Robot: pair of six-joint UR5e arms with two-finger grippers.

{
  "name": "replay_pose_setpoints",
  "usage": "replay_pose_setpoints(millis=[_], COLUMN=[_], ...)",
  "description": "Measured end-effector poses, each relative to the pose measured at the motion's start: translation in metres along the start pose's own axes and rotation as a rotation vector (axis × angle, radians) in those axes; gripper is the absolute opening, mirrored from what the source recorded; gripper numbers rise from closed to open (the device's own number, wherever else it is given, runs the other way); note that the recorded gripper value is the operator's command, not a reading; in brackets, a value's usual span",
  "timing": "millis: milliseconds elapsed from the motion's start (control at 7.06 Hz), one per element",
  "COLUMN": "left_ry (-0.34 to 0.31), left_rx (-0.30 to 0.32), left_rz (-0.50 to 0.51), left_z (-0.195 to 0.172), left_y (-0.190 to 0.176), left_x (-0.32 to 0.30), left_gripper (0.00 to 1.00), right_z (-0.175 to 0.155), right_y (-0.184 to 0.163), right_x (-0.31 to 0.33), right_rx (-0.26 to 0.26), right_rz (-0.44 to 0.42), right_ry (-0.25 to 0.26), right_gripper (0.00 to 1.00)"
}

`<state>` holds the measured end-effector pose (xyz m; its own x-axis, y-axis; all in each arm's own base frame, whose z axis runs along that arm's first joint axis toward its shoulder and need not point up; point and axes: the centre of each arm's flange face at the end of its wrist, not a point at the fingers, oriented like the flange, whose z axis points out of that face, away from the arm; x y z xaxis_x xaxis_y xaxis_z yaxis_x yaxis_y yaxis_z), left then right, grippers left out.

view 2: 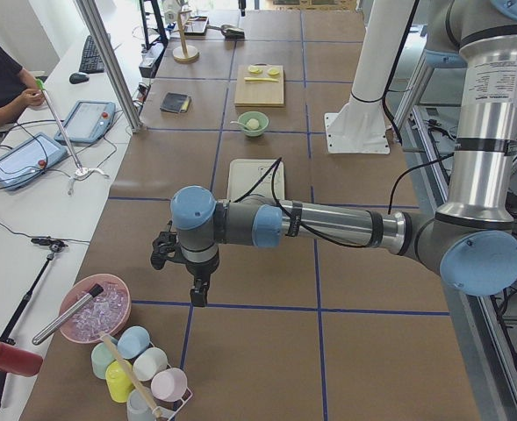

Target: Put spoon and bun in bowl

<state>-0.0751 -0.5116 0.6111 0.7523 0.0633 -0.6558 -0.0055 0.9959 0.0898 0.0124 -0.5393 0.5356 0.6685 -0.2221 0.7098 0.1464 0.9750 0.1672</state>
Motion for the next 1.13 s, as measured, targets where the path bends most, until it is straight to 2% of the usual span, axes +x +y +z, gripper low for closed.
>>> replay_pose_setpoints(millis=[425,1133], left_ry=[0.000,0.004], left_rx=[-0.009,-0.027], left_rz=[-0.002,-0.021], left_z=[0.006,0.016], left_y=[0.008,0.021], left_x=[-0.005,-0.012], left_gripper=[1.00,1.00], right_z=[0.010,0.019], right_y=[0.045,0.055], right_x=[0.075,0.088], right_rx=[-0.021,-0.037], right_rz=[0.054,0.104], right_ry=[-0.002,-0.007], right_gripper=[1.00,1.00])
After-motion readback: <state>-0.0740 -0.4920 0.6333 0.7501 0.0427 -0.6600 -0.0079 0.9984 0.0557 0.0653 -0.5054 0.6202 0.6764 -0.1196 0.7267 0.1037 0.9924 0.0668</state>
